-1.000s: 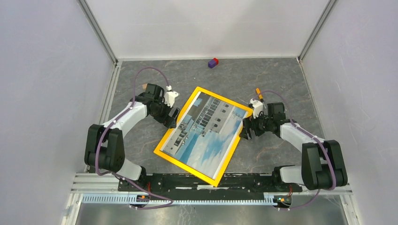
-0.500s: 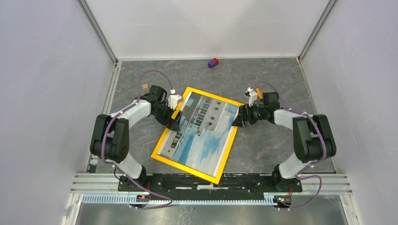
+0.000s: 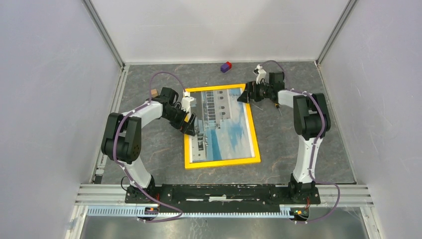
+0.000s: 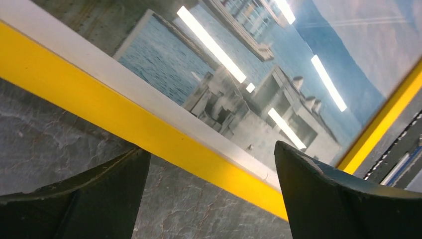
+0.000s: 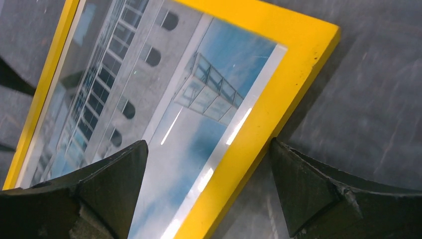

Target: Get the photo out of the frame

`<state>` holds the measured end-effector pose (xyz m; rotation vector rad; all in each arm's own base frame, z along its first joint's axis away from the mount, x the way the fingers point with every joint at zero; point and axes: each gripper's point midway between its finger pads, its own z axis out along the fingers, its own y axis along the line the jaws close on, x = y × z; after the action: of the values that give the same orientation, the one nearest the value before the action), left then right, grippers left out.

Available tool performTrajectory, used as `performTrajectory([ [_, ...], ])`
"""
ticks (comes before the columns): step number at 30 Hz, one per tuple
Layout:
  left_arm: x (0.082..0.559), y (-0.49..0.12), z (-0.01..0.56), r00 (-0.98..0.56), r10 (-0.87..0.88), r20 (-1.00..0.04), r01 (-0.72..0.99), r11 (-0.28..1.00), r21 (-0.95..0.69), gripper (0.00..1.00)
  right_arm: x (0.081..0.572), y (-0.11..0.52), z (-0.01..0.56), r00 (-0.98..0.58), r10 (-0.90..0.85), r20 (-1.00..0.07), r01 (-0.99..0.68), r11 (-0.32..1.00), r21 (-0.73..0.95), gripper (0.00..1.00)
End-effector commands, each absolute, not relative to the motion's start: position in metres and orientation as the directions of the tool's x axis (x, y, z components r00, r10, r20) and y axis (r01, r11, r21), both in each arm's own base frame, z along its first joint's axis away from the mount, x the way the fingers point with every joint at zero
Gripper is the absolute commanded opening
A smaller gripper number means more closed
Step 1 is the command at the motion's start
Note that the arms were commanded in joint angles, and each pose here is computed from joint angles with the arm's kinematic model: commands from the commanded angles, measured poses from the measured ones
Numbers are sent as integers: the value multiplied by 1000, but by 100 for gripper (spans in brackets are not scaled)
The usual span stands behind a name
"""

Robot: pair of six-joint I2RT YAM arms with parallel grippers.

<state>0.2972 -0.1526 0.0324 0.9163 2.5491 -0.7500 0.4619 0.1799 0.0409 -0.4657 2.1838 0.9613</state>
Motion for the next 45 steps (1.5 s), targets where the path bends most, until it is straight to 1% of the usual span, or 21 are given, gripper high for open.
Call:
performTrajectory([
  [1, 294, -177, 42, -741, 446, -501, 666, 584, -465, 100, 494, 202, 39, -706, -41, -707, -539, 679, 499, 98],
  [4, 280, -170, 50, -713, 479, -512, 696, 567, -440, 100, 508, 204, 52, -681, -46, -731, -555, 684, 474, 98],
  [6, 270, -160, 55, -676, 519, -523, 731, 564, -384, 100, 508, 201, 60, -663, -65, -746, -568, 693, 444, 98],
  [8, 265, -145, 62, -629, 571, -526, 766, 572, -295, 100, 506, 194, 68, -650, -92, -755, -571, 714, 404, 98],
  [11, 259, -119, 72, -532, 687, -495, 830, 540, -143, 100, 503, 179, 79, -632, -126, -764, -568, 747, 346, 98],
  [14, 254, -93, 84, -394, 802, -449, 894, 448, 15, 100, 496, 168, 85, -648, -140, -749, -545, 772, 327, 98],
  [19, 239, -65, 80, -162, 934, -320, 962, 221, 158, 100, 473, 155, 85, -658, -176, -732, -530, 799, 284, 98],
  [24, 209, -68, 62, 39, 957, -288, 985, 11, 170, 100, 448, 154, 67, -704, -172, -689, -505, 803, 316, 98],
  [26, 195, -74, 51, 131, 958, -257, 984, -93, 154, 100, 441, 158, 59, -722, -181, -668, -502, 801, 327, 98],
  [28, 184, -84, 43, 190, 948, -255, 979, -161, 128, 100, 437, 161, 53, -736, -183, -652, -499, 798, 339, 98],
  [32, 164, -106, 33, 175, 937, -301, 984, -177, 21, 100, 437, 170, 44, -731, -201, -652, -509, 797, 324, 98],
  [34, 151, -114, 25, 179, 935, -307, 978, -203, -45, 100, 440, 178, 40, -732, -218, -646, -519, 792, 322, 98],
  [39, 146, -149, 21, 210, 916, -342, 968, -245, -60, 100, 447, 198, 37, -730, -244, -638, -551, 763, 338, 98],
  [42, 151, -174, 27, 186, 908, -375, 974, -220, -51, 100, 450, 212, 36, -720, -260, -644, -577, 739, 347, 98],
  [45, 150, -198, 34, 164, 899, -405, 974, -211, -76, 100, 452, 231, 35, -702, -295, -648, -618, 704, 349, 98],
])
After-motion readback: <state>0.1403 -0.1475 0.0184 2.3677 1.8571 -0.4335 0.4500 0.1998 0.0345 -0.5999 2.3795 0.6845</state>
